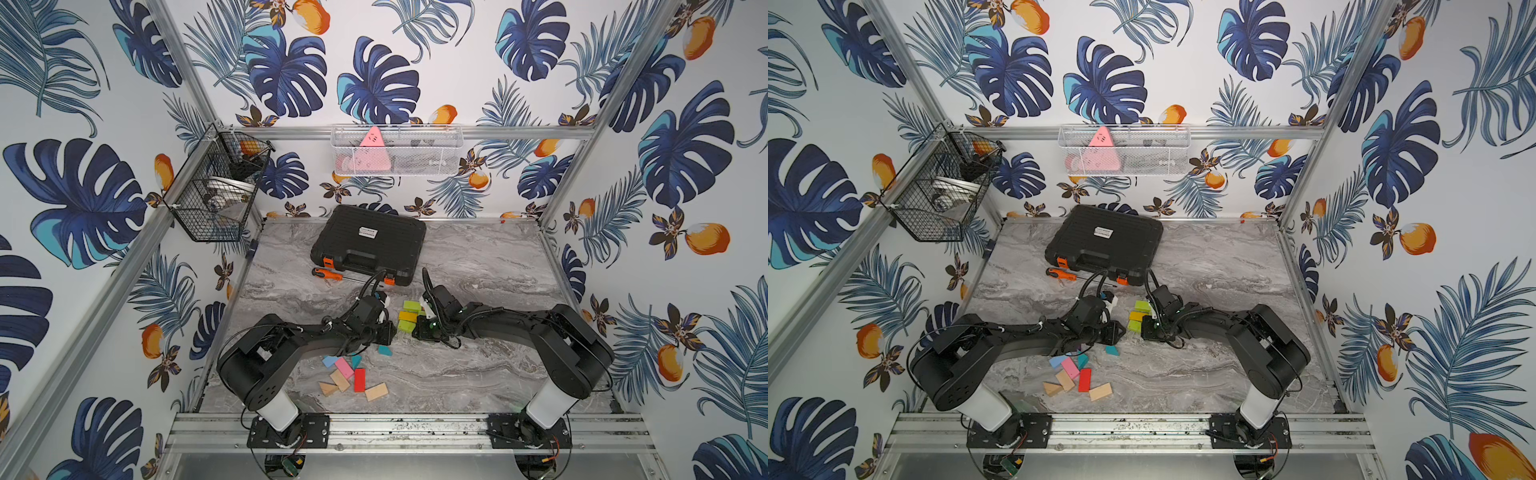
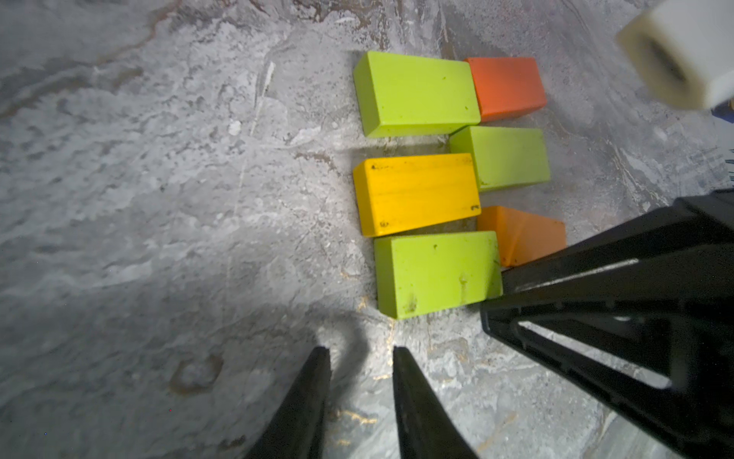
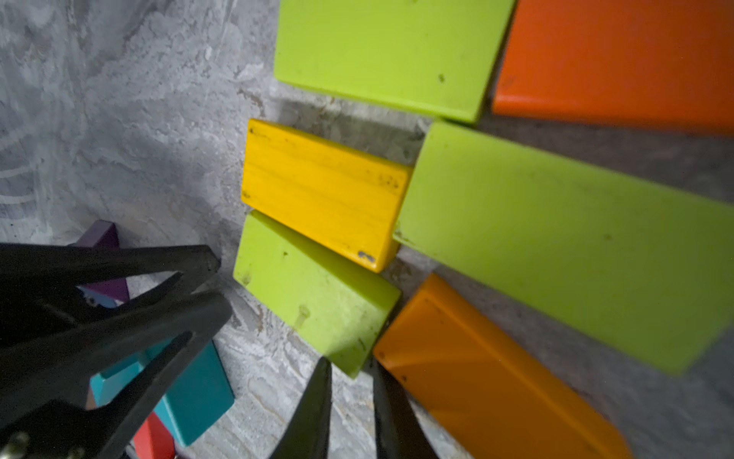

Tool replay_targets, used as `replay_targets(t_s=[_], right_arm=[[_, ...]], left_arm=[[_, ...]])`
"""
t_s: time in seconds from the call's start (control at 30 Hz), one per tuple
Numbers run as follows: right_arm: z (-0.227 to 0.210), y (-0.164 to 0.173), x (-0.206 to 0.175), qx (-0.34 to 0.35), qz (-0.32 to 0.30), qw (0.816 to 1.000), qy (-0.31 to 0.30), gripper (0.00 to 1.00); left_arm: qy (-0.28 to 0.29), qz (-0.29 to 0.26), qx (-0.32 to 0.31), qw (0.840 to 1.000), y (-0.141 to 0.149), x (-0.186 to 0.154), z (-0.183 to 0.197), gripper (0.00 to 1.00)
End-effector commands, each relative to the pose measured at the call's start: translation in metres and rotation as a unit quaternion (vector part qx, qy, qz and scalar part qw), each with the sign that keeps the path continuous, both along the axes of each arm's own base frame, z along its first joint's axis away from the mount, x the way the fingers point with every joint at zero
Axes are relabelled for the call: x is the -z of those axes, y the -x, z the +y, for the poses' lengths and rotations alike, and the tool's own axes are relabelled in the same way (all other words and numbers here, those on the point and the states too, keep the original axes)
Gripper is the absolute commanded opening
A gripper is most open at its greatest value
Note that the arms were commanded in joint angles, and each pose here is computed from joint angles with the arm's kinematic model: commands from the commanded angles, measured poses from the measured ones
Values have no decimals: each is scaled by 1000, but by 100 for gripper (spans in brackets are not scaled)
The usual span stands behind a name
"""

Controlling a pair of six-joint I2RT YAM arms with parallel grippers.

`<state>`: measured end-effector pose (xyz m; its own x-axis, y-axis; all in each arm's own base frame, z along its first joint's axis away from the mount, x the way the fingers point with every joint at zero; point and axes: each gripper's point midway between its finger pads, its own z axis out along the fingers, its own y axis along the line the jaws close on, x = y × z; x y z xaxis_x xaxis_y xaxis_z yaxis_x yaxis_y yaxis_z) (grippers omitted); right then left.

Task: Assemble a piece of candy with building blocks
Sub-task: Assemble the building block at the center of the board.

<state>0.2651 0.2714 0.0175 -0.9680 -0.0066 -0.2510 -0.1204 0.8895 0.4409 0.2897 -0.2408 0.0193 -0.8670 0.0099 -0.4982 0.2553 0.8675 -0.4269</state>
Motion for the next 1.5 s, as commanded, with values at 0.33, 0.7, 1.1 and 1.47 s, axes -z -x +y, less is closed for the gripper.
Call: replay_targets(t_s=[0.33, 0.7, 1.1, 1.47], right_arm=[[-7, -3, 1, 4, -1, 1000, 17, 23], [-27, -8, -46, 6, -40, 999, -5, 30], [-75, 29, -20, -2, 12, 1000, 20, 46], [-75, 19, 4, -3, 36, 998, 53, 41]], left_arm=[[-56, 79, -10, 995, 32, 32, 24, 34], [-54, 72, -6, 996, 29, 27, 21, 34], [-54, 72, -7, 996, 30, 28, 21, 34], [-56, 72, -5, 996, 29, 27, 19, 34]])
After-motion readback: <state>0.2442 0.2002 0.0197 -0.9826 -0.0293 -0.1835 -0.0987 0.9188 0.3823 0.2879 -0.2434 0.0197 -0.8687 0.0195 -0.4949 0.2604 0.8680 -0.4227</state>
